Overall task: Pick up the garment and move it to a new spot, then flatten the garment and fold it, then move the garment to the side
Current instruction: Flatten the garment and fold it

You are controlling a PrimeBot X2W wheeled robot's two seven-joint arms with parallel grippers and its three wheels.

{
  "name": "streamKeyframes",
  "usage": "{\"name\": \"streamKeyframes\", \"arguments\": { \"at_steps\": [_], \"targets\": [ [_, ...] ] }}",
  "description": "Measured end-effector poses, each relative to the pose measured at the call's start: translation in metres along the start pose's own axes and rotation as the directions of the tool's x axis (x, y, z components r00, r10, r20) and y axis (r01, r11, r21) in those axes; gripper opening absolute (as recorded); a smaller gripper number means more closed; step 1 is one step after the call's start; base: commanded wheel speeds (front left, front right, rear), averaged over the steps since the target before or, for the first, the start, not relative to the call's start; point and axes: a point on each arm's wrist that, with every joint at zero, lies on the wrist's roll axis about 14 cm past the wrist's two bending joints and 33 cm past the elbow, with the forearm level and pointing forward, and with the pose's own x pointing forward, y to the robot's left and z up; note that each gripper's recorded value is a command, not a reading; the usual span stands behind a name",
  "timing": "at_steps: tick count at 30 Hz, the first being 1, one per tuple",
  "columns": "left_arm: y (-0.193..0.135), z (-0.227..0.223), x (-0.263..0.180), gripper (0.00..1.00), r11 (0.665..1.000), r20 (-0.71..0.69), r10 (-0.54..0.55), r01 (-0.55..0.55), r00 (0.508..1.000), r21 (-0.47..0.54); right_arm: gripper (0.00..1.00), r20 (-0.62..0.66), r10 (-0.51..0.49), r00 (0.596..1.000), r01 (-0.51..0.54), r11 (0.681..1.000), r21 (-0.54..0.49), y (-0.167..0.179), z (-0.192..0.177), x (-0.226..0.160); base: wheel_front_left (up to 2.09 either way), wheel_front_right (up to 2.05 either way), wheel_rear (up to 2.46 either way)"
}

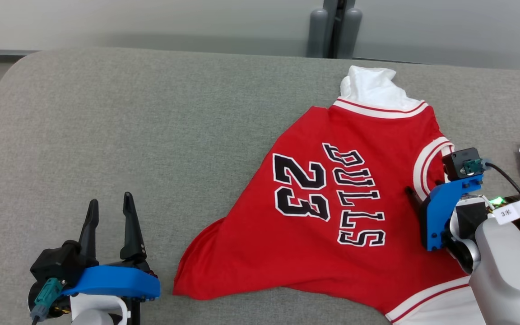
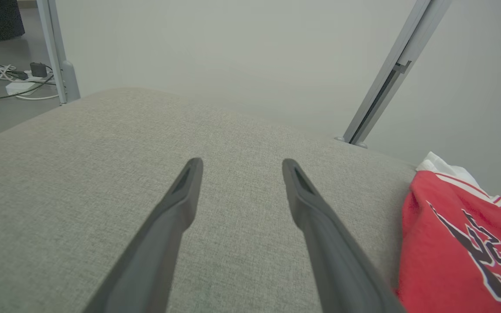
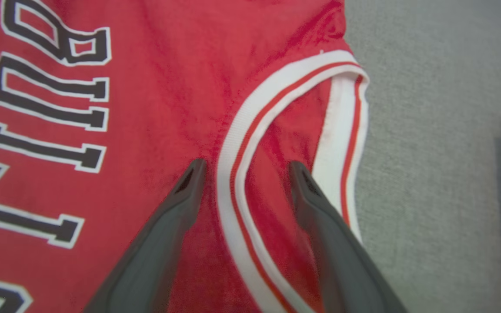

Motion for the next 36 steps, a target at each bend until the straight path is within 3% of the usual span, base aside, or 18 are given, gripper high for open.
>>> {"name": "streamKeyframes", "arguments": {
  "at_steps": [1, 3, 9, 17, 22, 23, 24, 25, 32, 36],
  "targets": [
    [0.004, 0.000, -0.001, 1.00, 1.000, -0.001, 0.012, -0.012, 1.000, 0.000, 0.44, -0.018, 0.013, 1.000, -0.012, 1.000, 0.013, 0.004, -0.002, 0.005, 0.00, 0.00, 0.00],
    [0.012, -0.001, -0.003, 1.00, 0.999, -0.002, 0.035, -0.035, 0.999, 0.001, 0.00, -0.034, 0.030, 0.999, -0.029, 0.999, 0.012, 0.008, 0.002, 0.012, 0.00, 0.00, 0.00],
    [0.020, -0.004, -0.005, 1.00, 0.998, -0.010, 0.060, -0.060, 0.998, 0.003, 0.00, 0.012, 0.020, 1.000, -0.020, 1.000, 0.015, 0.000, 0.025, 0.024, 0.00, 0.00, 0.00],
    [0.020, -0.008, -0.002, 1.00, 0.998, -0.018, 0.065, -0.065, 0.998, -0.003, 0.00, 0.236, -0.056, 0.970, 0.058, 0.998, 0.000, -0.027, 0.117, 0.038, 0.00, 0.00, 0.00],
    [0.024, -0.012, -0.001, 1.00, 0.997, -0.026, 0.079, -0.079, 0.997, -0.003, 0.00, 0.286, -0.098, 0.953, 0.090, 0.995, 0.039, -0.036, 0.134, 0.048, 0.00, 0.00, 0.00],
    [0.025, -0.012, -0.001, 1.00, 0.997, -0.028, 0.081, -0.081, 0.996, 0.000, 0.13, 0.307, -0.101, 0.946, 0.091, 0.995, 0.047, -0.036, 0.137, 0.049, 0.00, 0.00, 0.00],
    [0.025, -0.012, -0.001, 1.00, 0.997, -0.026, 0.082, -0.082, 0.996, 0.002, 0.85, 0.316, -0.101, 0.943, 0.091, 0.995, 0.048, -0.034, 0.139, 0.050, 0.00, 0.00, 0.00],
    [0.025, -0.012, 0.000, 1.00, 0.997, -0.024, 0.081, -0.081, 0.996, -0.001, 1.00, 0.326, -0.095, 0.940, 0.085, 0.995, 0.045, -0.030, 0.140, 0.052, 0.00, 0.00, 0.00],
    [0.009, -0.011, 0.006, 1.00, 0.999, -0.017, 0.034, -0.034, 0.999, -0.013, 1.00, 0.448, -0.057, 0.892, 0.052, 0.998, 0.025, -0.009, 0.147, 0.036, 0.00, 0.00, 0.00],
    [-0.001, -0.011, 0.006, 1.00, 1.000, -0.014, 0.002, -0.002, 1.000, -0.013, 1.00, 0.473, -0.057, 0.879, 0.053, 0.998, 0.023, -0.009, 0.125, 0.020, 0.00, 0.00, 0.00]
  ]
}}
